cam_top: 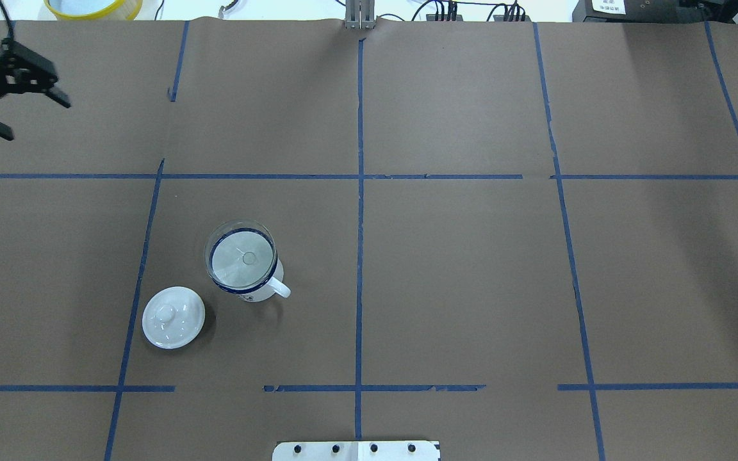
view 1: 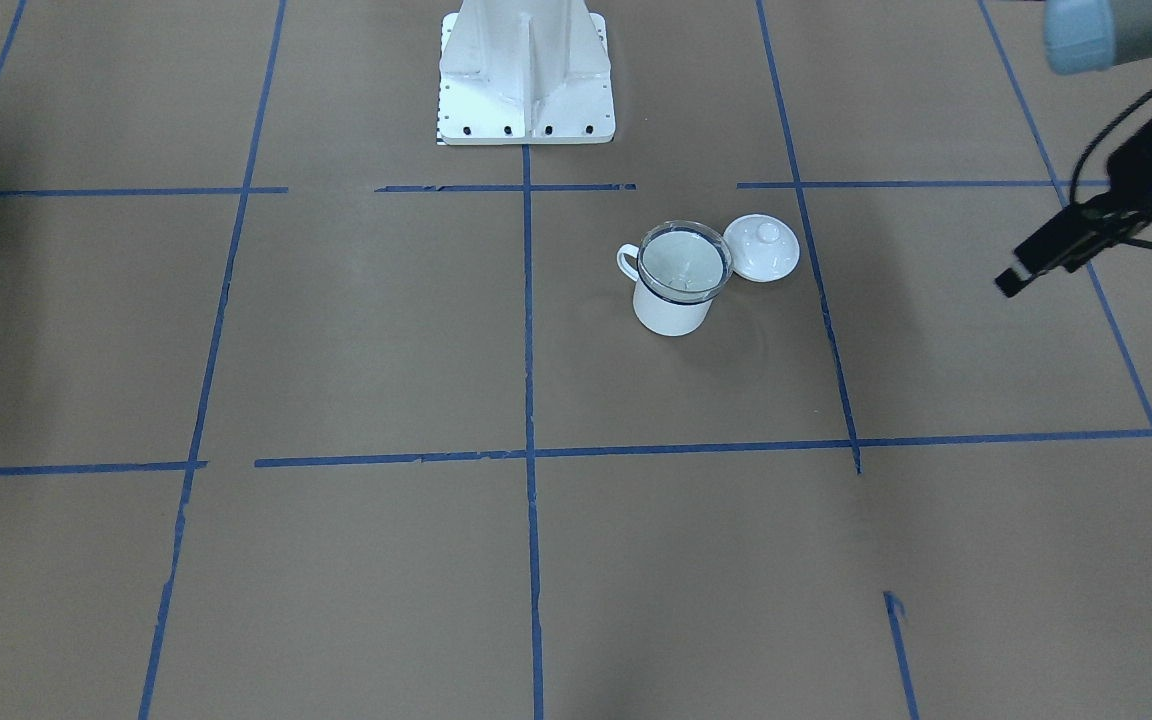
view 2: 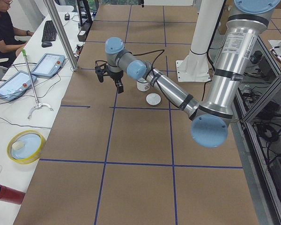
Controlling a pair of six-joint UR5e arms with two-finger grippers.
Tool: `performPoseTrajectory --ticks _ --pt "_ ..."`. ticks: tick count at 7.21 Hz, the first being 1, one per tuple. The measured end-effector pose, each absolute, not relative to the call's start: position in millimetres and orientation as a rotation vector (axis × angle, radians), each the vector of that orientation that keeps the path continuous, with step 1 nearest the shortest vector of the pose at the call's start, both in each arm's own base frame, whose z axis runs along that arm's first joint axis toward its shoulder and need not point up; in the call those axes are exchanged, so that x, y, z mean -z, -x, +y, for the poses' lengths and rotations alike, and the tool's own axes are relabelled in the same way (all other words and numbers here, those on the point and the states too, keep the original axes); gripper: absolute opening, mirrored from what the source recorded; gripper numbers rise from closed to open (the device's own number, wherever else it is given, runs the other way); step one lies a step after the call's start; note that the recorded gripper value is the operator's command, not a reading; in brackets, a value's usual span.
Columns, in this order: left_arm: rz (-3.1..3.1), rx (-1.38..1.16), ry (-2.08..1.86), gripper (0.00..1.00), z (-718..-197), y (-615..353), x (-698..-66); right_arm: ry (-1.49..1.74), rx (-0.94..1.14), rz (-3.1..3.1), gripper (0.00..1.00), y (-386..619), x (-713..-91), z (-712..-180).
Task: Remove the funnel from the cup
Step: 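Move the left gripper over the glass funnel in the white mug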
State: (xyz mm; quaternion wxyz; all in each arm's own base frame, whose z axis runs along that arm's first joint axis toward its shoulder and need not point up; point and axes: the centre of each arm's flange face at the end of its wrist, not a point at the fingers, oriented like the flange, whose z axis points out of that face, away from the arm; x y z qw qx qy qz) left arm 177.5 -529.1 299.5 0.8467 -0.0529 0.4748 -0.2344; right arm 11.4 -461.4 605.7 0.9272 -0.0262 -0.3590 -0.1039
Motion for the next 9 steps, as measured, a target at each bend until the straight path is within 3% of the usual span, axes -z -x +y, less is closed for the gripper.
performPoseTrajectory --ticks 2,4,7,9 --pt "1.010 0.662 0.146 1.00 -504 -273 -227 0.053 0.213 -0.736 1.00 -11 -606 -461" --pt "0.991 0.791 0.145 1.00 -473 -350 -199 0.053 0.213 -0.736 1.00 -11 -606 -461" --pt "0.903 0.885 0.141 0.97 -455 -425 -203 0.053 0.214 -0.736 1.00 -11 -606 -461" --pt "0.871 0.917 0.177 0.90 -445 -443 -210 0.053 0.214 -0.736 1.00 -11 -606 -461"
